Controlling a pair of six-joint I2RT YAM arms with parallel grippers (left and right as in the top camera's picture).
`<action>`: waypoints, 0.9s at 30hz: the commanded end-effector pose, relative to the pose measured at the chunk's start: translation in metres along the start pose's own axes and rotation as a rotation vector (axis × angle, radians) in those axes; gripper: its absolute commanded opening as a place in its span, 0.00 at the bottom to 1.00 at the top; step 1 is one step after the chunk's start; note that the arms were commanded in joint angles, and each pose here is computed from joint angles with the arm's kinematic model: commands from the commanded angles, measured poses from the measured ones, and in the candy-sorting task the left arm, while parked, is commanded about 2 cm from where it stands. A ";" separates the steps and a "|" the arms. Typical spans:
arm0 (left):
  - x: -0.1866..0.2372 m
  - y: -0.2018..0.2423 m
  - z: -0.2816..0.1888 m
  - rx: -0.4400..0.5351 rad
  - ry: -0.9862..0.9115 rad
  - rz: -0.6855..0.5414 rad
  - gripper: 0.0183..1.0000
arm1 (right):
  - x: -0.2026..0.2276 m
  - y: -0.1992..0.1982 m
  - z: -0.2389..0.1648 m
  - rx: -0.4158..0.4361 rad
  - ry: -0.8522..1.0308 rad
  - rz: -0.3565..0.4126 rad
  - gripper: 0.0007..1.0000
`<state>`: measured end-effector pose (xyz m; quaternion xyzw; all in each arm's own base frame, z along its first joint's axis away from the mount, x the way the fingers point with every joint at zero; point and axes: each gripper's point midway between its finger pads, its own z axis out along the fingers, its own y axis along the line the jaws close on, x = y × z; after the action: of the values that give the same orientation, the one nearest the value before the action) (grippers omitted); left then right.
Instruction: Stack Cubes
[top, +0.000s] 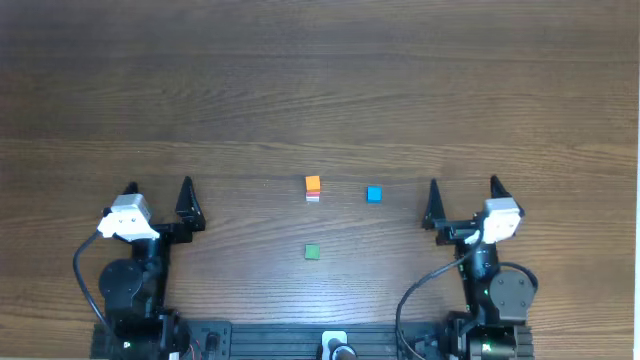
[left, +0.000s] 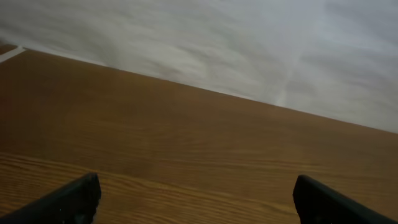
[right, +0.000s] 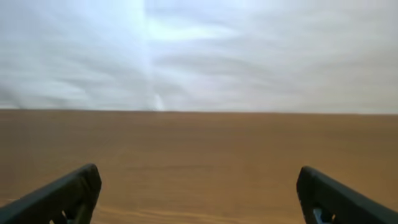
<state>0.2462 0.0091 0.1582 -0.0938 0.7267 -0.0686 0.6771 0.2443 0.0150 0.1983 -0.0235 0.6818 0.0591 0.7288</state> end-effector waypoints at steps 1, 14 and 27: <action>0.002 -0.001 0.000 0.008 0.003 0.014 1.00 | -0.013 0.029 -0.002 -0.166 0.004 0.074 0.99; 0.002 -0.001 0.000 0.007 0.003 0.014 1.00 | -0.048 0.076 0.044 -0.399 0.523 0.257 0.99; 0.002 -0.001 0.000 0.007 0.003 0.014 1.00 | 0.038 0.185 0.025 -0.384 1.165 0.189 0.99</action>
<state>0.2461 0.0090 0.1586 -0.0936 0.7260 -0.0688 0.6778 0.2518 0.1944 0.1874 -0.1590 0.9187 0.2732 0.2368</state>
